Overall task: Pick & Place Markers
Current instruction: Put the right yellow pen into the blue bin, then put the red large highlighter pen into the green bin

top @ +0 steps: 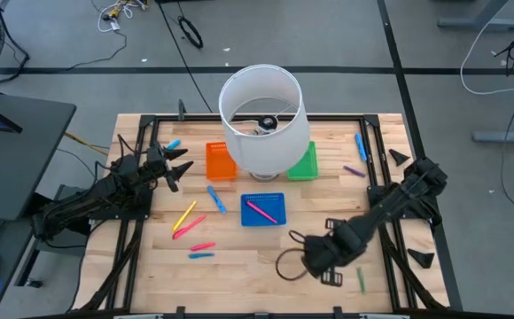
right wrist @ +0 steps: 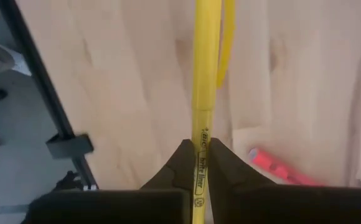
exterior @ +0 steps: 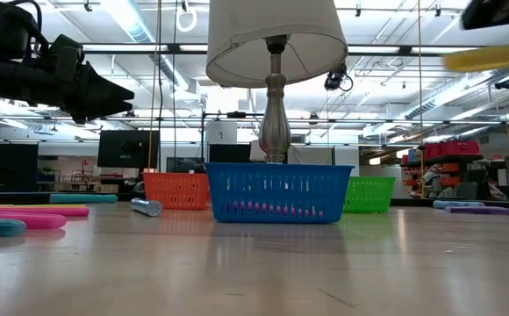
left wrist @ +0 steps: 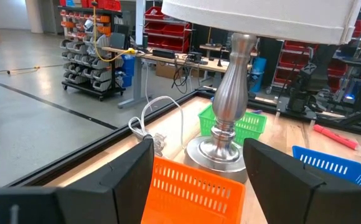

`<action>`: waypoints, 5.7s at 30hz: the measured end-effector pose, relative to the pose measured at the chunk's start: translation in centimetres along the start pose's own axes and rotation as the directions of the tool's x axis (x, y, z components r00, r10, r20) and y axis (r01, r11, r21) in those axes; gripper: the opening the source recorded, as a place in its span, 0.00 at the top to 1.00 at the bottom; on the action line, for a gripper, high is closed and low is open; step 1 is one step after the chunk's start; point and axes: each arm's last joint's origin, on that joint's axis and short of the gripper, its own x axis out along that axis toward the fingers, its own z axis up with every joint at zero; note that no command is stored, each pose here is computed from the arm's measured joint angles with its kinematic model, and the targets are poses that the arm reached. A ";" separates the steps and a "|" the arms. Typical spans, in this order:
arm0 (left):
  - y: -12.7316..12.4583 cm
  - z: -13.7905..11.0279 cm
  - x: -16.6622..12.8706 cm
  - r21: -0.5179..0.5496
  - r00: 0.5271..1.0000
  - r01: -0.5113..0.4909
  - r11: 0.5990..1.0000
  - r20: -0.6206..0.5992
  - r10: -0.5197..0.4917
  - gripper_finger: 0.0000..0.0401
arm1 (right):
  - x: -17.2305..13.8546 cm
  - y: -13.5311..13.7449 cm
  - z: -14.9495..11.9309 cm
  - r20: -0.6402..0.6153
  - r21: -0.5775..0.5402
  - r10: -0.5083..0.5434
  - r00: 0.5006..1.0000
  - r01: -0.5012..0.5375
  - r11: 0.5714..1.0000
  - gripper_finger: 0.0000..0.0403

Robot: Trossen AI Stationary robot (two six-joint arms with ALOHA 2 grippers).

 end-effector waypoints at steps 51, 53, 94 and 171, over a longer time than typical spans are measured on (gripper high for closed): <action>0.0 0.0 0.0 0.000 1.000 0.000 1.000 0.000 0.000 0.37 | 2.2 -9.1 18.9 0.066 0.085 -0.111 0.992 0.105 0.991 0.96; 0.0 0.0 0.0 0.000 1.000 0.000 1.000 -0.001 0.000 0.37 | 2.3 -9.1 18.9 0.065 0.085 -0.110 0.992 0.105 0.991 0.96; 0.0 0.0 0.0 0.000 1.000 0.000 1.000 0.000 0.000 0.37 | 5.4 -9.3 19.2 0.094 0.145 -0.152 0.984 0.137 0.980 0.62; 0.0 0.0 0.0 0.000 1.000 0.000 1.000 0.000 0.000 0.37 | 2.2 -7.6 4.8 0.194 0.298 -0.023 0.981 -0.036 0.954 0.59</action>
